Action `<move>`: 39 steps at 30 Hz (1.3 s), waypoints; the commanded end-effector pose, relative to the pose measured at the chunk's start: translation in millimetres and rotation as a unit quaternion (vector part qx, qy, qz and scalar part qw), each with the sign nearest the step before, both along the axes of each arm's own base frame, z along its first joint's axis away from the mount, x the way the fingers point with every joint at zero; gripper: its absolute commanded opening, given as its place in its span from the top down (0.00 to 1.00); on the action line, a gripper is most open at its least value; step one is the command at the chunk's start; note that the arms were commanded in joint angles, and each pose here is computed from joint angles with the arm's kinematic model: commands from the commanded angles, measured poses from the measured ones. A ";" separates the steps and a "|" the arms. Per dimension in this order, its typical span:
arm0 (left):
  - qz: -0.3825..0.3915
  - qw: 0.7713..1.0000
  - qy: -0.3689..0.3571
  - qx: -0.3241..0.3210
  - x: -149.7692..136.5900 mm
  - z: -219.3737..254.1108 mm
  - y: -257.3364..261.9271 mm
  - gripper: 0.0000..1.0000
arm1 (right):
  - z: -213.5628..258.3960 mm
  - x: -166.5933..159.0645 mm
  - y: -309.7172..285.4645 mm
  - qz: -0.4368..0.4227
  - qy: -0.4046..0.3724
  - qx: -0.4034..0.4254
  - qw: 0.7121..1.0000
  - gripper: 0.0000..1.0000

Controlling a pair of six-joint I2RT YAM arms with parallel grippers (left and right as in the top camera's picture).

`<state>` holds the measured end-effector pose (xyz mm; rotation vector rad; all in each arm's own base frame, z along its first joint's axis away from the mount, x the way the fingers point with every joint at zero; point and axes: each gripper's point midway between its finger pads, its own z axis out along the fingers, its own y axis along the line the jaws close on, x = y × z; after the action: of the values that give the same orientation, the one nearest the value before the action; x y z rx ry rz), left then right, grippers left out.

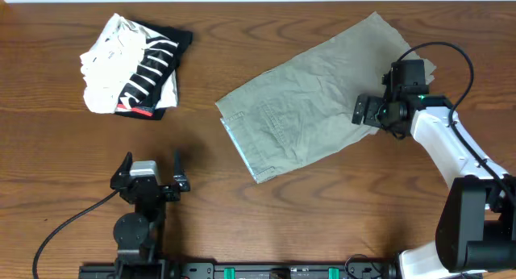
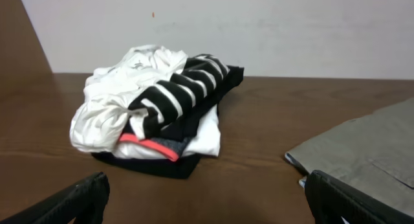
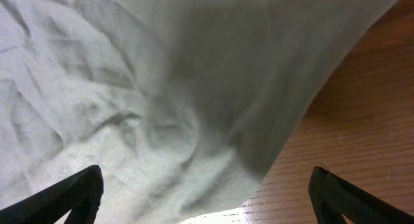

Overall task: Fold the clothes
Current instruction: 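Release the shorts and move the right gripper to their right edge, then reach the left gripper to the shorts' left leg hem and grasp it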

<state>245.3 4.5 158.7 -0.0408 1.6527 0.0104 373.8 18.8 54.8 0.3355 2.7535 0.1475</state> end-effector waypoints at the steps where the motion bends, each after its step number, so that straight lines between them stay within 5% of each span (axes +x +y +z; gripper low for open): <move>1: -0.099 0.995 -0.026 -0.014 -1.1 9.5 -34.4 0.02 | 21.6 5.3 -6.5 -0.003 -0.031 -0.003 1.000 0.01; 3: -0.165 0.985 -0.045 -0.016 -7.8 25.0 -56.6 0.02 | 33.0 6.2 -11.6 -0.010 -0.046 -0.004 0.999 0.01; 11: -0.194 0.976 0.018 -0.097 -7.8 73.4 -68.8 0.02 | 58.4 0.2 -42.6 -0.051 -0.071 -0.008 0.996 0.01; 19: -0.223 0.936 0.247 -0.113 39.3 103.3 -85.0 0.02 | 53.7 -11.2 -72.4 -0.066 -0.052 -0.022 0.996 0.01; 27: -0.213 0.878 0.411 -0.122 113.4 57.7 -86.5 0.02 | 52.0 -14.8 -74.4 -0.055 -0.045 -0.028 0.997 0.01; 39: -0.260 0.814 0.502 -0.131 138.1 -41.2 -100.8 0.02 | 48.0 -20.3 -76.7 -0.059 -0.033 -0.035 0.997 0.01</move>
<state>379.1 -91.2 125.8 0.1979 2.6694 -0.7017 353.2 -54.0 100.2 0.4762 2.6648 0.0540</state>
